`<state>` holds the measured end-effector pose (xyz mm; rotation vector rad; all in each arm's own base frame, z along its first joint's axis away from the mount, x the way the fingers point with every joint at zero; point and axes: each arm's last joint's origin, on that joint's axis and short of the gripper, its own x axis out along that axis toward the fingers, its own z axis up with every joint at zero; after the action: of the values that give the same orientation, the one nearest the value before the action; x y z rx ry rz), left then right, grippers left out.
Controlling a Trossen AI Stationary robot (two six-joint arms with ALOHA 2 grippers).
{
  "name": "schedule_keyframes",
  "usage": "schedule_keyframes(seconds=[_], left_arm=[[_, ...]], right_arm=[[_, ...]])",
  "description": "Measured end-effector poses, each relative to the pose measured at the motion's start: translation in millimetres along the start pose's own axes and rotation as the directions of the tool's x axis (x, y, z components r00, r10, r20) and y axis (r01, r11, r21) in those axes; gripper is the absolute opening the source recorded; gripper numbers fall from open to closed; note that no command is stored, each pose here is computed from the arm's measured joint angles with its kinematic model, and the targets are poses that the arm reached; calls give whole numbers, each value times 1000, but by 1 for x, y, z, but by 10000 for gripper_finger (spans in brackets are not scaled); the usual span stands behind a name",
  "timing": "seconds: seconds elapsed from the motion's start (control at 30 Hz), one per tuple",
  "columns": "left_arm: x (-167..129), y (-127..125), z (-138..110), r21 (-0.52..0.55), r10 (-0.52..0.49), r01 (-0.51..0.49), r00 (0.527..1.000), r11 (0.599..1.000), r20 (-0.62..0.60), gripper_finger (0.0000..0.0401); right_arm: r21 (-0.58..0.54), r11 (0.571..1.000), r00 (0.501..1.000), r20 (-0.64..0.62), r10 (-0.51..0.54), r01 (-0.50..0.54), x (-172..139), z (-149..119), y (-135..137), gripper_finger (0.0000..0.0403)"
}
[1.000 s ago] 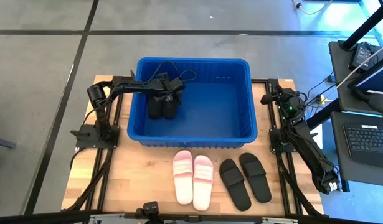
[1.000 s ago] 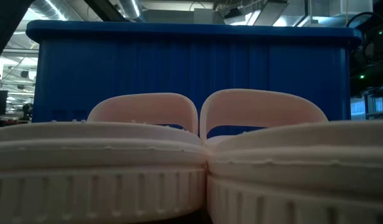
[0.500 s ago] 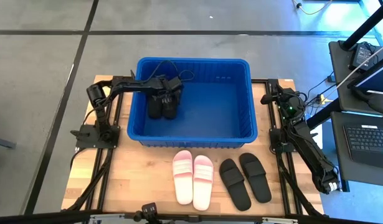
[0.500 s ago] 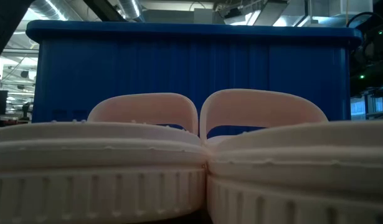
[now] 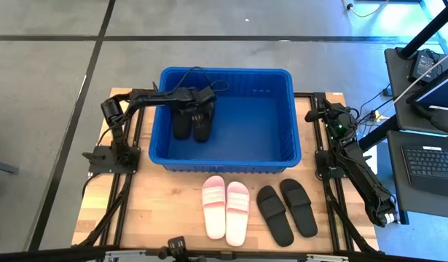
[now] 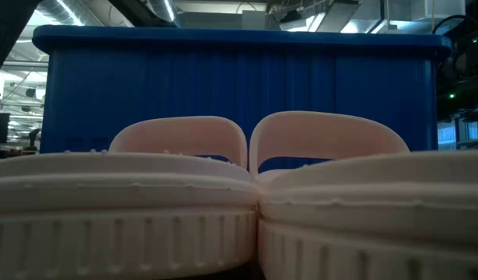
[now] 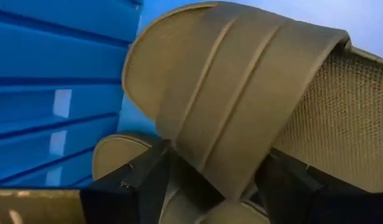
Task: Pick and place slides into bin
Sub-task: Put the black slide into the blue bin
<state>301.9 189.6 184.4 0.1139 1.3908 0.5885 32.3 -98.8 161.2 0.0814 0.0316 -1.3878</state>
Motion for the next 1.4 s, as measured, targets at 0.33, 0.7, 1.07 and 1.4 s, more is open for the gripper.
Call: schedule_keyframes(seconds=[0.33, 0.7, 1.07, 1.4], left_arm=[[-2, 7, 0, 7, 48, -48, 999, 999, -24, 212], [-2, 11, -4, -8, 123, -124, 989, 992, -76, 212], [-4, 8, -8, -34, 92, -96, 989, 995, -112, 212], [-45, 15, -13, -149, -78, 82, 997, 985, 27, 212]], right_arm=[[0, 1000, 1000, 0, -1, 1, 0, 0, 0, 113], [0, 1000, 1000, 0, 0, 0, 0, 0, 0, 113], [0, 1000, 1000, 0, -1, 1, 0, 0, 0, 113], [0, 1000, 1000, 0, -1, 1, 0, 0, 0, 113]])
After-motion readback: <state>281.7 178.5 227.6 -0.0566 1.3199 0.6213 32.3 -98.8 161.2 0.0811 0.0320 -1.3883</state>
